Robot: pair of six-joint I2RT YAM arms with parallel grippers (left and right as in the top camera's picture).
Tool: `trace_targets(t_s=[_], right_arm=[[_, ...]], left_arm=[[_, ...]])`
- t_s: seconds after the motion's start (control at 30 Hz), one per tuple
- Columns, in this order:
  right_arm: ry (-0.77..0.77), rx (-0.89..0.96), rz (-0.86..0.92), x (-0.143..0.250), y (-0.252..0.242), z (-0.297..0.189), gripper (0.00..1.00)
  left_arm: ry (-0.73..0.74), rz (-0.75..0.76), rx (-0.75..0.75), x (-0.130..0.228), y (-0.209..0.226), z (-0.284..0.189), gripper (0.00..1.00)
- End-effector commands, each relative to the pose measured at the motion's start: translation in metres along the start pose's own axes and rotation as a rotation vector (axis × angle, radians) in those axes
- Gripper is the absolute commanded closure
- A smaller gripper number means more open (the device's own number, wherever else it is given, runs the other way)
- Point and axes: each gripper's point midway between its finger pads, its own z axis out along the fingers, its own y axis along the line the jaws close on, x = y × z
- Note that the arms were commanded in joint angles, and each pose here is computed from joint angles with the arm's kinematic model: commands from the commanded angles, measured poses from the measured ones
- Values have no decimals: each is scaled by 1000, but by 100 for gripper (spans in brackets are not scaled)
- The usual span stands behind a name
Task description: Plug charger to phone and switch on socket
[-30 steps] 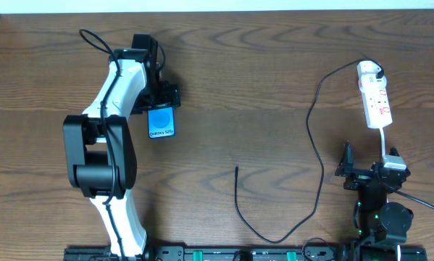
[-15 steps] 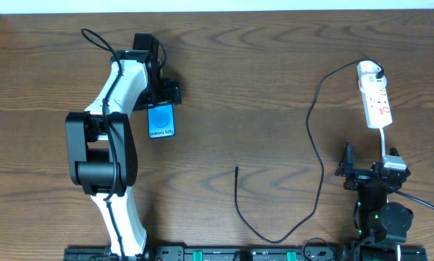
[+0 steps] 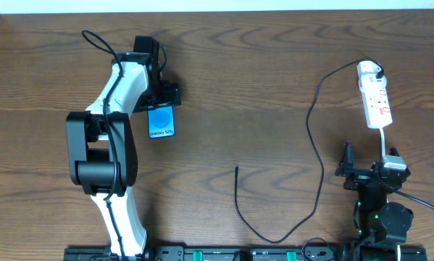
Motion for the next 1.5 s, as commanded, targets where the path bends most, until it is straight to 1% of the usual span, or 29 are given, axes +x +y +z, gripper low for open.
trace_targets(t_s=[0.0, 0.9, 1.47], right_arm=[[-1, 11, 13, 1, -2, 0, 1], [-2, 11, 13, 1, -2, 0, 1], [-2, 11, 13, 1, -2, 0, 1]], left_arm=[[18, -5, -22, 4, 4, 7, 2], [13, -5, -21, 3, 4, 9, 2], [22, -5, -23, 8, 5, 16, 2]])
